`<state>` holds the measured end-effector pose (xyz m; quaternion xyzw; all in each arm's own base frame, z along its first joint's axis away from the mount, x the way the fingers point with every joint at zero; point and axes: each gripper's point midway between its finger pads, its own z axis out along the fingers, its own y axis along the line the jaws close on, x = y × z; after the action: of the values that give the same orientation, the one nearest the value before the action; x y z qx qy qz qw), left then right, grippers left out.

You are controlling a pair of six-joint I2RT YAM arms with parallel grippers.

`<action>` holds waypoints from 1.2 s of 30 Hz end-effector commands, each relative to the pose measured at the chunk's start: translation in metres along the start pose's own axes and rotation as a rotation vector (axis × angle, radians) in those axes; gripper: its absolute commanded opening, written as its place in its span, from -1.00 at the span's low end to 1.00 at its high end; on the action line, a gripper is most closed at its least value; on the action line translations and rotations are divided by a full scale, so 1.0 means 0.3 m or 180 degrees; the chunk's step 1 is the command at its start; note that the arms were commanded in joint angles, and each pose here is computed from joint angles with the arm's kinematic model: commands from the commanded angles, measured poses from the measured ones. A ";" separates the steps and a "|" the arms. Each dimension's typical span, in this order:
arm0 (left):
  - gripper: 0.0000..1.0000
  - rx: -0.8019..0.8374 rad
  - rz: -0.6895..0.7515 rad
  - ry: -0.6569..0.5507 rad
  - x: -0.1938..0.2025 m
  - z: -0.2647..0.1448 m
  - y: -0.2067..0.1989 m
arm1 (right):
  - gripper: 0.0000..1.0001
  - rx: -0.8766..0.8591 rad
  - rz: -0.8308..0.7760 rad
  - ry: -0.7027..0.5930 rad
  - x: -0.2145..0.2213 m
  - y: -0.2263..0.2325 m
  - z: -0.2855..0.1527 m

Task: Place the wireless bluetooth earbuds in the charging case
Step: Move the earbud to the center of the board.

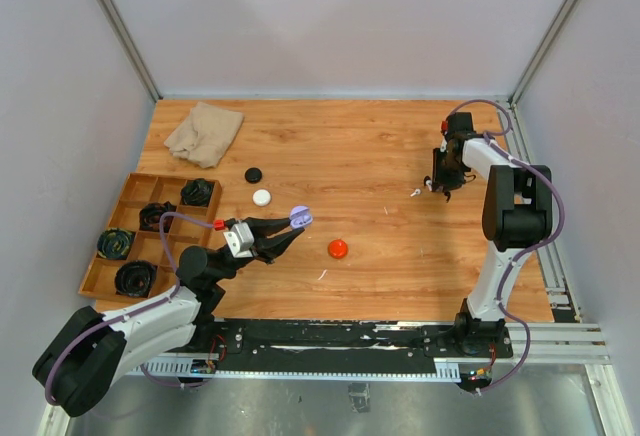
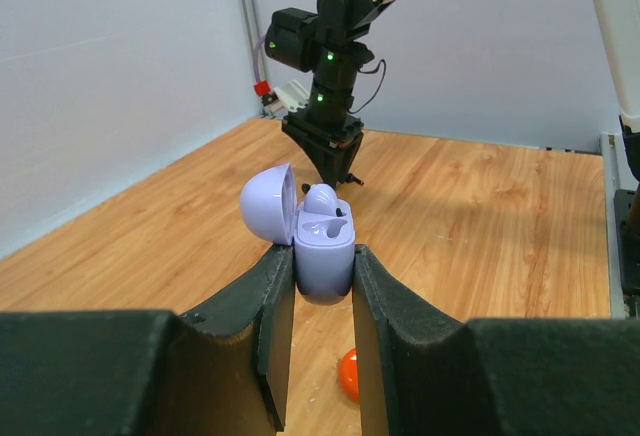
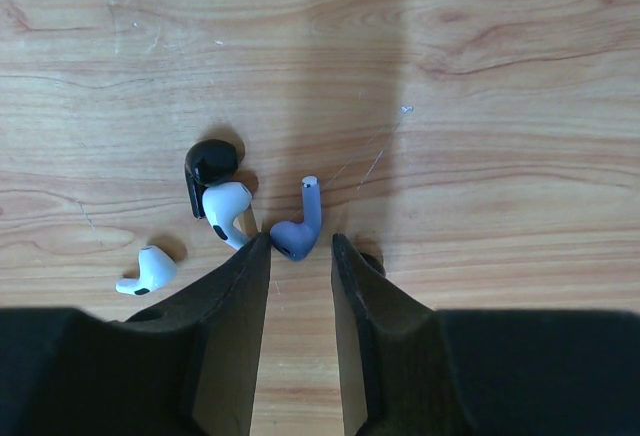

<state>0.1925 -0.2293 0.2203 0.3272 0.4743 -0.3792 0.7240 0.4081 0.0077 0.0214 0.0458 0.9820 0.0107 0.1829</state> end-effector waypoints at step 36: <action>-0.99 0.0046 0.0030 -0.0046 -0.008 0.001 -0.008 | -0.66 -0.0164 -0.0224 0.0453 0.264 0.105 -0.104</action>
<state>0.1930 -0.2303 0.2170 0.3289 0.4788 -0.3801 0.7198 0.3641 0.0169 0.0206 0.0334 0.9885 0.0201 0.1464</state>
